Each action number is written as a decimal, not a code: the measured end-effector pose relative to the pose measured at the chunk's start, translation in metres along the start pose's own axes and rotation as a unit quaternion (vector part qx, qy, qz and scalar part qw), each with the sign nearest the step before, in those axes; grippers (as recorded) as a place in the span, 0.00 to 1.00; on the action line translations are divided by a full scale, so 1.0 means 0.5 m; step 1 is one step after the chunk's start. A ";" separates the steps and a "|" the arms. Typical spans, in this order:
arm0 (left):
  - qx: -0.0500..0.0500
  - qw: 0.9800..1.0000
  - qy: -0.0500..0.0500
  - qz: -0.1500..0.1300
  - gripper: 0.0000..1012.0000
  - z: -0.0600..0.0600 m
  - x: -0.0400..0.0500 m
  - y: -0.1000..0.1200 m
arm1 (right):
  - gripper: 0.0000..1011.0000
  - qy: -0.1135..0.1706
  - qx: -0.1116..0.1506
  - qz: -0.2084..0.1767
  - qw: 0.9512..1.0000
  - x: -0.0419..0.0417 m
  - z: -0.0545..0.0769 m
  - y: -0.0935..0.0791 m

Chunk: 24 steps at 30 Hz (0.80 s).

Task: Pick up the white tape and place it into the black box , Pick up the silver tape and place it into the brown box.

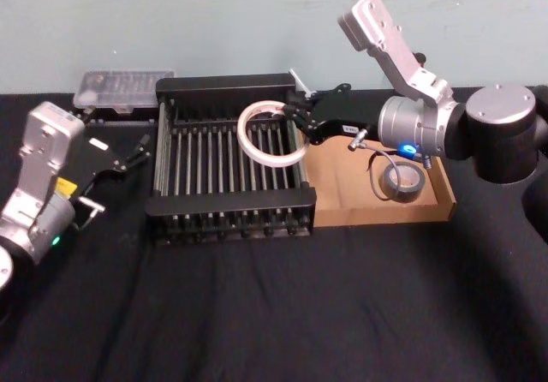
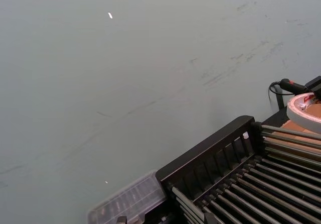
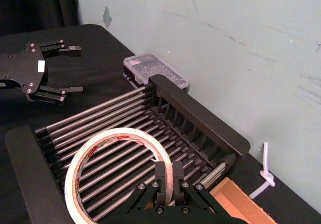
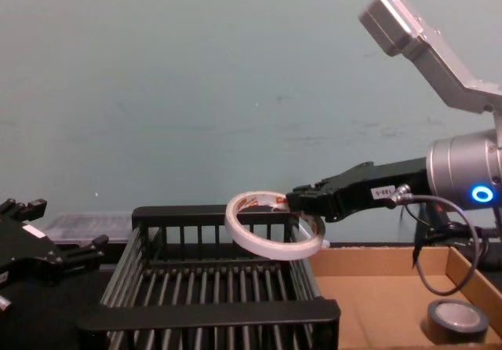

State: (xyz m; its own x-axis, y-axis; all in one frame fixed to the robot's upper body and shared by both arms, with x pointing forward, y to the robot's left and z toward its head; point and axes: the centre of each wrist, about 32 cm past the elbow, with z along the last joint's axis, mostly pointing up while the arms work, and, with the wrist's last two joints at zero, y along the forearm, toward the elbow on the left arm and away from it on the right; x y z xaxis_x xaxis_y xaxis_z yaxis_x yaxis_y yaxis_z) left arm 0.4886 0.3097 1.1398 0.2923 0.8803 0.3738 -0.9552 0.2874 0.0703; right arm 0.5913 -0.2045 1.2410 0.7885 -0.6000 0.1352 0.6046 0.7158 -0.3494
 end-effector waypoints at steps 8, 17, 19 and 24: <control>0.000 1.000 0.000 0.000 0.99 0.000 0.000 0.000 | 0.25 0.001 0.000 0.000 1.000 0.000 0.000 0.000; 0.000 1.000 0.000 0.000 0.99 0.000 0.000 0.000 | 0.50 0.001 0.000 0.000 1.000 0.000 0.000 0.000; 0.000 1.000 0.000 0.000 0.99 0.000 0.000 0.000 | 0.57 0.001 -0.001 0.000 1.000 0.000 0.000 0.000; 0.000 1.000 0.000 0.000 0.99 0.000 0.000 0.000 | 0.72 0.001 -0.001 0.000 1.000 -0.001 0.000 0.000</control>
State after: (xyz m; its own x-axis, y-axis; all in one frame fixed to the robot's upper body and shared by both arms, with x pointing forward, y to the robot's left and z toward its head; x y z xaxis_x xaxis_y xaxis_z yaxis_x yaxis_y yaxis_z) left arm 0.4886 0.3097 1.1398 0.2923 0.8803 0.3737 -0.9552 0.2873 0.0702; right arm 0.5910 -0.2045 1.2409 0.7877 -0.6016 0.1329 0.6050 0.7147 -0.3509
